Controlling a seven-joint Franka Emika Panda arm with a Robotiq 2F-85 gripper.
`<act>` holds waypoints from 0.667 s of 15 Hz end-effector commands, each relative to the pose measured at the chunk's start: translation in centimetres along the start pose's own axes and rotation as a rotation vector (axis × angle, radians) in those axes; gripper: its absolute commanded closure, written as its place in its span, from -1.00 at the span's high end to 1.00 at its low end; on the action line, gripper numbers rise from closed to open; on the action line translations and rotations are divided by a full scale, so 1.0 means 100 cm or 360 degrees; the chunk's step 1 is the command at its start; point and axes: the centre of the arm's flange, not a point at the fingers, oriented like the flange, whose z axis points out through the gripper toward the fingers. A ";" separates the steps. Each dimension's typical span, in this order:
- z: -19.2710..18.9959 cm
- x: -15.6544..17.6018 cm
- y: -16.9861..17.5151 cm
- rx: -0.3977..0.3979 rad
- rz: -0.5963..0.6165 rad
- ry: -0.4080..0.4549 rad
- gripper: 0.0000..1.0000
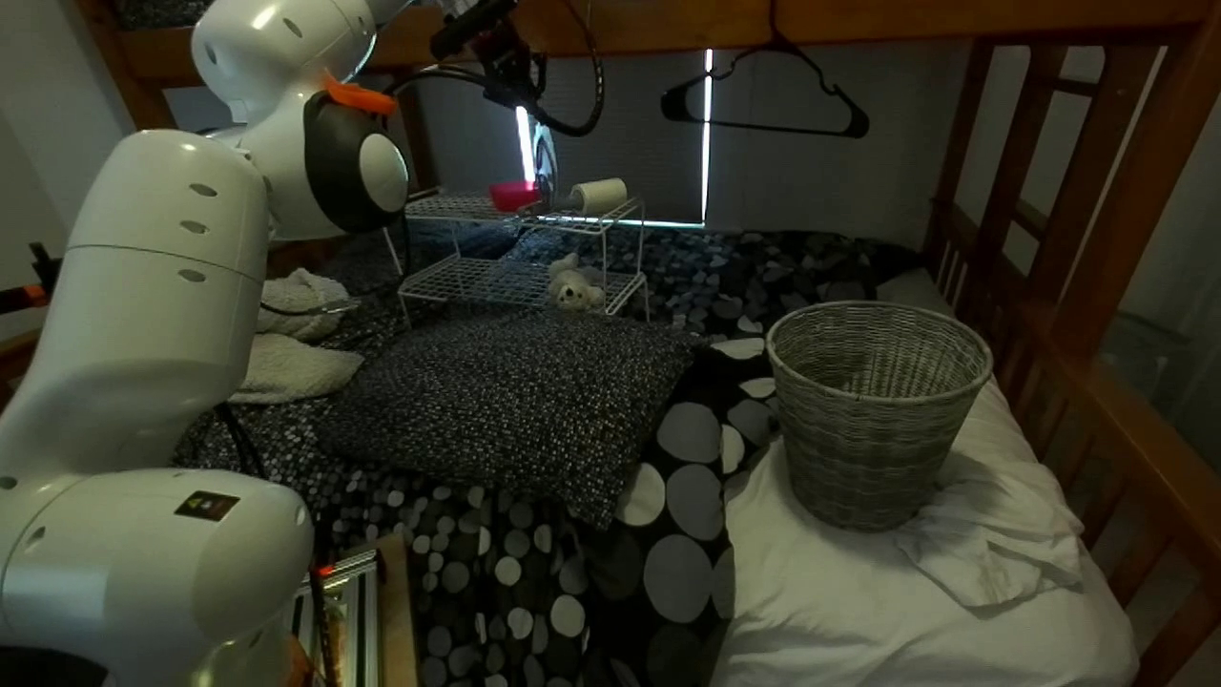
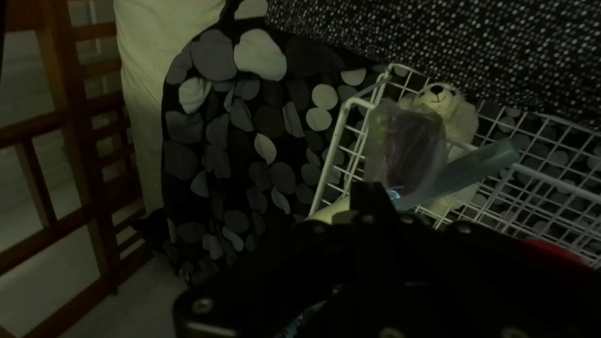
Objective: Pick up the sun glasses in the plastic and put them in the pink bowl on the top white rack
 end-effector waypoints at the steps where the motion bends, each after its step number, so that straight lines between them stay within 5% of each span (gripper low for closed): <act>1: -0.001 -0.012 -0.016 0.0012 0.0279 -0.0152 -1.00; 10: 0.011 0.010 -0.018 -0.0001 0.0250 -0.0123 -1.00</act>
